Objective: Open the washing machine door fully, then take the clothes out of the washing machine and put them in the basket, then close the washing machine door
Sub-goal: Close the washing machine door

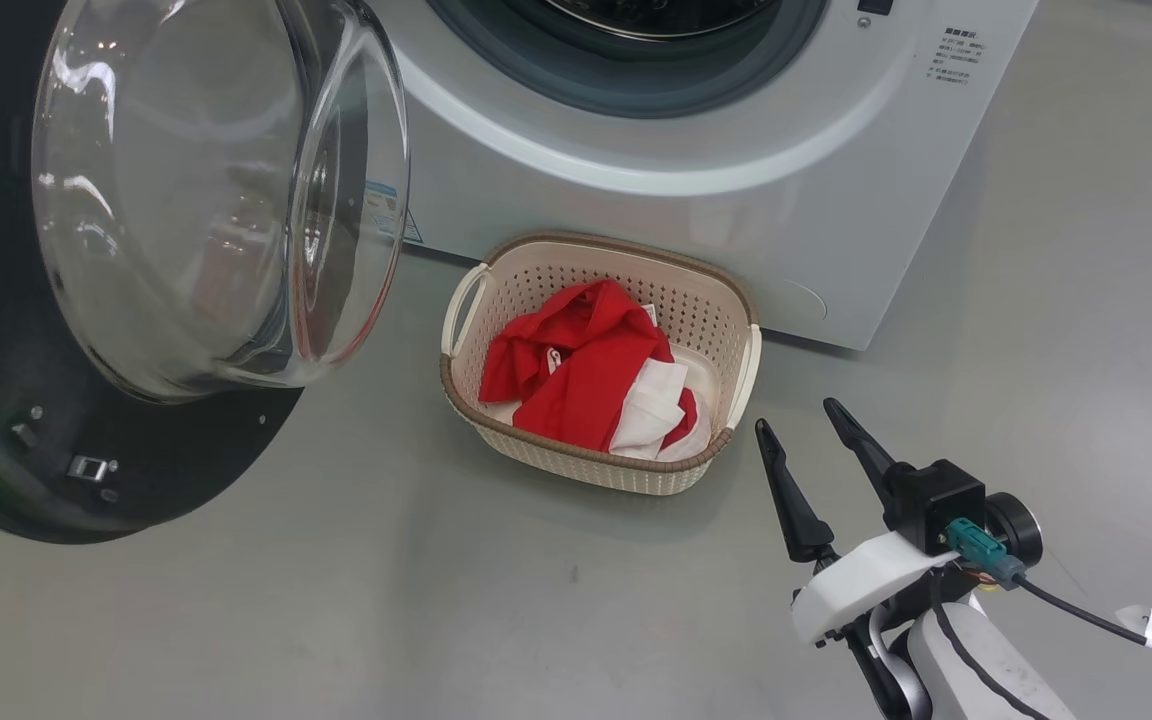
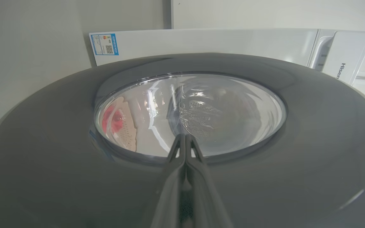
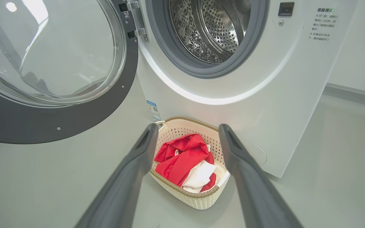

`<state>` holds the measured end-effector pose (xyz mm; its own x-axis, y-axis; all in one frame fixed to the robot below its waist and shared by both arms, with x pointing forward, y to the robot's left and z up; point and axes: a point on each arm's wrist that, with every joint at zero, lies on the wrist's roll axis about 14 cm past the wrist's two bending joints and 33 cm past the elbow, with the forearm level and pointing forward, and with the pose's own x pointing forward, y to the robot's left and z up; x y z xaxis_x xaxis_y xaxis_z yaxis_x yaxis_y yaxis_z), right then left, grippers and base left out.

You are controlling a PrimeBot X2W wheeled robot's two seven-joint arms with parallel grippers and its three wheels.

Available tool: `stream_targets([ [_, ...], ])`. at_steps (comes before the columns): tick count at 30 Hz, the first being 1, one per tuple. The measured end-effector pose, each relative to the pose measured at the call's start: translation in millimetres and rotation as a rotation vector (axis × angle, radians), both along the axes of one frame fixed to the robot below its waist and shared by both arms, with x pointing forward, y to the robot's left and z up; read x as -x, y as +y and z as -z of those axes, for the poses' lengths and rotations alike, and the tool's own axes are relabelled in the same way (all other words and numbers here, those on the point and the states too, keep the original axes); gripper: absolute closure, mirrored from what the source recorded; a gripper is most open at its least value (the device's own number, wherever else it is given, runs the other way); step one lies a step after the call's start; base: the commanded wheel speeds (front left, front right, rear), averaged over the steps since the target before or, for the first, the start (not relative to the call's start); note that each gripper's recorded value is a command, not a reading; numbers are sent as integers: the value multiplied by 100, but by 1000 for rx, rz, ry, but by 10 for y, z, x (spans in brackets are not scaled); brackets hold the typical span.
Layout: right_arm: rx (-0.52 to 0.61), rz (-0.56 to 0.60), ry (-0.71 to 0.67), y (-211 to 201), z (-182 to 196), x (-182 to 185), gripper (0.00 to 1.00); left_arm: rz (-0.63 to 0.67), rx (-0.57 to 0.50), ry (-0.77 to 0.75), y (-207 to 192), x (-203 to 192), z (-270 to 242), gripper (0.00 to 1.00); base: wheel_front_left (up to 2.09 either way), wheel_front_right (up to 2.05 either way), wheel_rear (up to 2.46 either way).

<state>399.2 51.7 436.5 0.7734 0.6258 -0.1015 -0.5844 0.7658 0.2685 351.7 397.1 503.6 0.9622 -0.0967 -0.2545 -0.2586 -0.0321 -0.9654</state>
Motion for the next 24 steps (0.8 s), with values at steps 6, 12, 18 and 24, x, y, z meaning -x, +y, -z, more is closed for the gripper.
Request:
stream_targets([
  [6, -6, 5, -2, -9, -27, 8, 0, 116, 34, -51, -325, -82, -33, 100, 0, 0, 0],
  [12, -7, 13, -12, -31, -68, 4, 0, 216, 52, -93, -582, -100, -79, 100, 0, 0, 0],
  [18, -14, 21, -16, -53, -104, 18, 0, 283, 90, -145, -816, -81, -107, 100, 0, 0, 0],
  [24, -11, 27, -18, -83, -116, 51, 0, 326, 96, -181, -994, -73, -140, 100, 0, 0, 0],
])
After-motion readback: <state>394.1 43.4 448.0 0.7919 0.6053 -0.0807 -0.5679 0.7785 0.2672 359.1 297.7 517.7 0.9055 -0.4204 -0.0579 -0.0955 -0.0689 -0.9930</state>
